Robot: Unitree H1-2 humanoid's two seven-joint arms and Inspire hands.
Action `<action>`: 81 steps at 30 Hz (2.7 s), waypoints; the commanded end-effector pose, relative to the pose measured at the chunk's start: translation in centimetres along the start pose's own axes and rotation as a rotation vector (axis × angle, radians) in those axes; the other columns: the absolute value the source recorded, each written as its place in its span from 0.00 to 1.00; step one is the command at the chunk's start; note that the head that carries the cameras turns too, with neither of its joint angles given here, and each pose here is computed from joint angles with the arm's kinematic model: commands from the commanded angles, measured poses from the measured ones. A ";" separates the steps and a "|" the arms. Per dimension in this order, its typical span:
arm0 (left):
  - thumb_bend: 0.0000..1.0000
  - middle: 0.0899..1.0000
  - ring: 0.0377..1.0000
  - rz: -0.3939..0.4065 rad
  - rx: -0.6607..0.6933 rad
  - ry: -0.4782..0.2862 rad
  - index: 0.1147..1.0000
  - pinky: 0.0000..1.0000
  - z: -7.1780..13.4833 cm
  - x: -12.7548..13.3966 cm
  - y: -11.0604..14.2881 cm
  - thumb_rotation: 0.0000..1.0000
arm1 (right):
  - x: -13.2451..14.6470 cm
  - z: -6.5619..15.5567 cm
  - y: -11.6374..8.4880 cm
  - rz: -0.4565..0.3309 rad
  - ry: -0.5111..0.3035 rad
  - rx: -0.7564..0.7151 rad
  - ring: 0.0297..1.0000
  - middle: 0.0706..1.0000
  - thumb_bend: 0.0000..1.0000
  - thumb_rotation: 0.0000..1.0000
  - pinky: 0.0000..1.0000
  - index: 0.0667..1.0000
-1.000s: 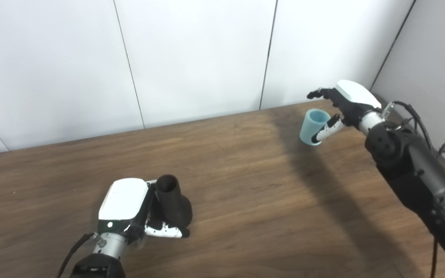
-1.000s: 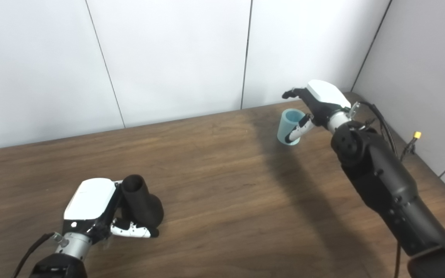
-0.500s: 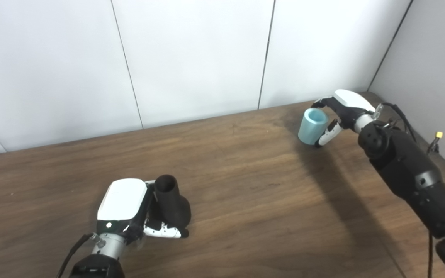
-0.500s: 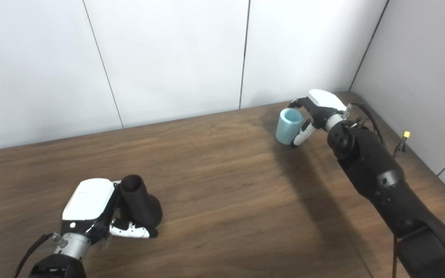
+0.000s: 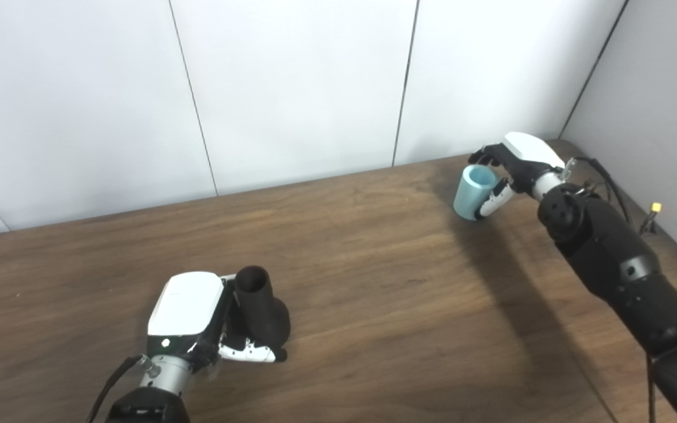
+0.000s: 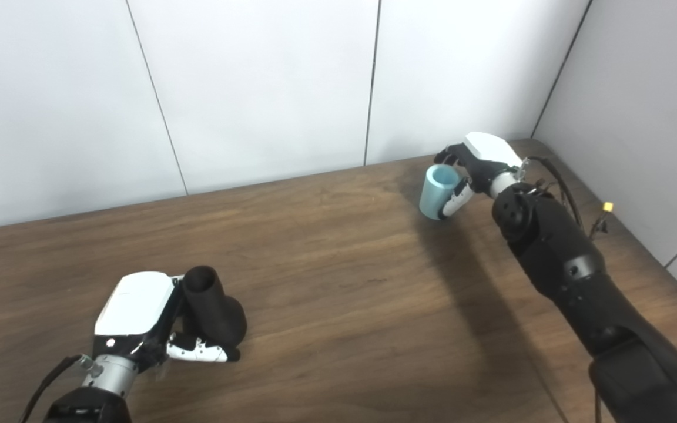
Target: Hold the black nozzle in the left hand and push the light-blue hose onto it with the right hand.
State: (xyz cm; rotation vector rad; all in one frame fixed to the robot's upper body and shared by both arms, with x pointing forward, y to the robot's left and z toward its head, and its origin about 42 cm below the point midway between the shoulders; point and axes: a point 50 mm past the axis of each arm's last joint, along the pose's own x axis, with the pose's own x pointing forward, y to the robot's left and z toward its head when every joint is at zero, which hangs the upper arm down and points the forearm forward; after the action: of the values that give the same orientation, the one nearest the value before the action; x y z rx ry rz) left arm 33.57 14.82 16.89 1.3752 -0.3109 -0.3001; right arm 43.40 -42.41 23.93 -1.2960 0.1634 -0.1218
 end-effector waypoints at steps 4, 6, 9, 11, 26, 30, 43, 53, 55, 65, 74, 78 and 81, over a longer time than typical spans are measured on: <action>0.53 0.38 0.47 0.019 0.029 0.009 0.43 0.37 0.0 0.1 0.8 0.00 | 0.7 0.9 -3.8 -0.099 -0.078 0.018 0.68 0.73 0.92 0.05 0.60 0.71; 0.53 0.39 0.49 0.016 0.032 0.006 0.43 0.38 0.0 0.1 0.9 0.00 | 0.7 1.1 -3.8 -0.095 -0.087 0.024 0.68 0.72 0.92 0.03 0.61 0.71; 0.53 0.40 0.49 0.020 0.035 0.002 0.43 0.39 -0.1 0.0 0.9 0.00 | 0.7 1.4 -3.8 -0.079 -0.086 0.022 0.69 0.71 0.92 0.04 0.63 0.70; 0.53 0.40 0.49 0.017 0.038 -0.001 0.43 0.39 -0.1 0.0 1.1 0.00 | 0.5 1.6 -3.7 -0.069 -0.085 0.018 0.69 0.70 0.90 0.05 0.64 0.69; 0.53 0.39 0.47 0.013 0.049 0.003 0.43 0.38 -0.2 -0.2 1.4 0.00 | -0.7 0.4 -3.0 -0.081 -0.109 -0.027 0.71 0.69 0.52 0.13 0.68 0.45; 0.53 0.40 0.47 0.009 0.043 0.009 0.43 0.37 -0.1 -0.2 1.5 0.00 | -0.9 0.5 -2.9 -0.117 -0.138 -0.064 0.67 0.61 0.52 0.12 0.70 0.45; 0.53 0.39 0.47 0.021 0.045 0.002 0.43 0.36 0.1 -0.2 1.4 0.00 | -1.1 1.0 -3.1 -0.203 -0.166 -0.054 0.60 0.54 0.52 0.12 0.69 0.45; 0.53 0.39 0.46 0.019 0.043 0.004 0.43 0.36 0.4 -0.1 1.4 0.00 | -2.1 2.7 -3.8 -0.254 -0.252 -0.009 0.42 0.47 0.52 0.00 0.47 0.43; 0.53 0.38 0.46 0.016 0.039 0.005 0.43 0.36 0.4 -0.1 1.4 0.00 | -2.2 3.1 -4.1 -0.259 -0.258 -0.007 0.40 0.46 0.52 0.00 0.47 0.45; 0.53 0.38 0.45 0.013 0.039 0.007 0.43 0.36 0.6 -0.1 1.4 0.00 | -2.8 4.0 -5.3 -0.280 -0.270 0.007 0.37 0.47 0.52 0.00 0.40 0.46; 0.53 0.38 0.45 0.017 0.035 0.008 0.43 0.35 0.6 -0.1 1.3 0.00 | -3.1 3.8 -5.6 -0.321 -0.282 0.015 0.41 0.45 0.52 0.00 0.54 0.46; 0.53 0.38 0.45 0.015 0.034 0.010 0.43 0.36 0.6 0.0 1.3 0.00 | -3.3 3.8 -6.0 -0.350 -0.295 0.032 0.40 0.45 0.52 0.00 0.48 0.46; 0.53 0.37 0.44 0.017 0.037 0.007 0.43 0.35 0.7 0.0 1.3 0.00 | -3.5 4.0 -6.3 -0.363 -0.300 0.032 0.40 0.46 0.52 0.00 0.47 0.47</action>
State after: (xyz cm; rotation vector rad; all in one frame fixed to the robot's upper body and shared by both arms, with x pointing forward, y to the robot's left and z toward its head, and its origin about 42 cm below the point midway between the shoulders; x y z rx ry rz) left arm 33.34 14.63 17.31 1.4010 -0.2859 -0.2965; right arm 40.80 -39.77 28.35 -1.2834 -0.2237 -0.1862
